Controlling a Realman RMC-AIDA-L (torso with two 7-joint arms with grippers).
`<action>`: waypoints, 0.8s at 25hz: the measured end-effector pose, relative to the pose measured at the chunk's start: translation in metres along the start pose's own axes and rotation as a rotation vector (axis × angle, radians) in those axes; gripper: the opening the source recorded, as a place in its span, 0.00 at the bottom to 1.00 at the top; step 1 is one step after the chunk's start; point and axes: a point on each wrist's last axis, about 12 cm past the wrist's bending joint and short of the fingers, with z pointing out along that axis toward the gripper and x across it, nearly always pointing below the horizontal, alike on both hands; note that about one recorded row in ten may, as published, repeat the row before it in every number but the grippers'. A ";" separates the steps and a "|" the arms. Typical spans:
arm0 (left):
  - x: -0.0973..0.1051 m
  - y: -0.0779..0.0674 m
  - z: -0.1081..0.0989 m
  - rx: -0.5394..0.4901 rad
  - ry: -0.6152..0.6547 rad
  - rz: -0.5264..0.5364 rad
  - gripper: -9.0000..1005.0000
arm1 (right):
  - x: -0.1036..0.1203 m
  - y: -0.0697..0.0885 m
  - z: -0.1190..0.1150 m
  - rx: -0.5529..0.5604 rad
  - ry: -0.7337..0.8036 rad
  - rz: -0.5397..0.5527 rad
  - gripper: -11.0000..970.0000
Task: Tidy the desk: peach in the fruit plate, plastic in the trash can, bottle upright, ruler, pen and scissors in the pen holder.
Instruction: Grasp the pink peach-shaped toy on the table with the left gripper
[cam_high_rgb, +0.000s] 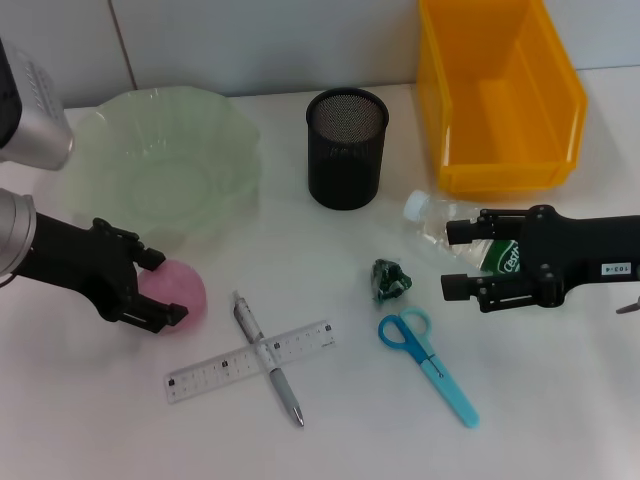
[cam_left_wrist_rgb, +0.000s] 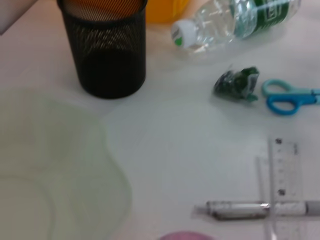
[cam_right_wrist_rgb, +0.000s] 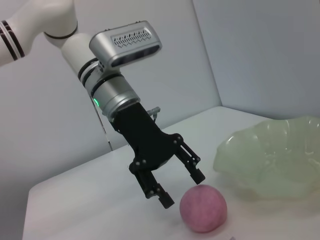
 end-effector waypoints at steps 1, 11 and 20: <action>0.000 0.000 0.001 -0.006 0.007 0.000 0.77 | 0.000 0.000 0.000 0.000 0.000 -0.001 0.84; 0.002 0.005 0.005 -0.058 0.028 0.007 0.77 | -0.002 -0.001 0.001 -0.003 0.002 -0.002 0.84; 0.006 0.005 0.013 -0.043 0.034 -0.013 0.76 | -0.001 -0.001 0.001 -0.003 0.004 0.005 0.83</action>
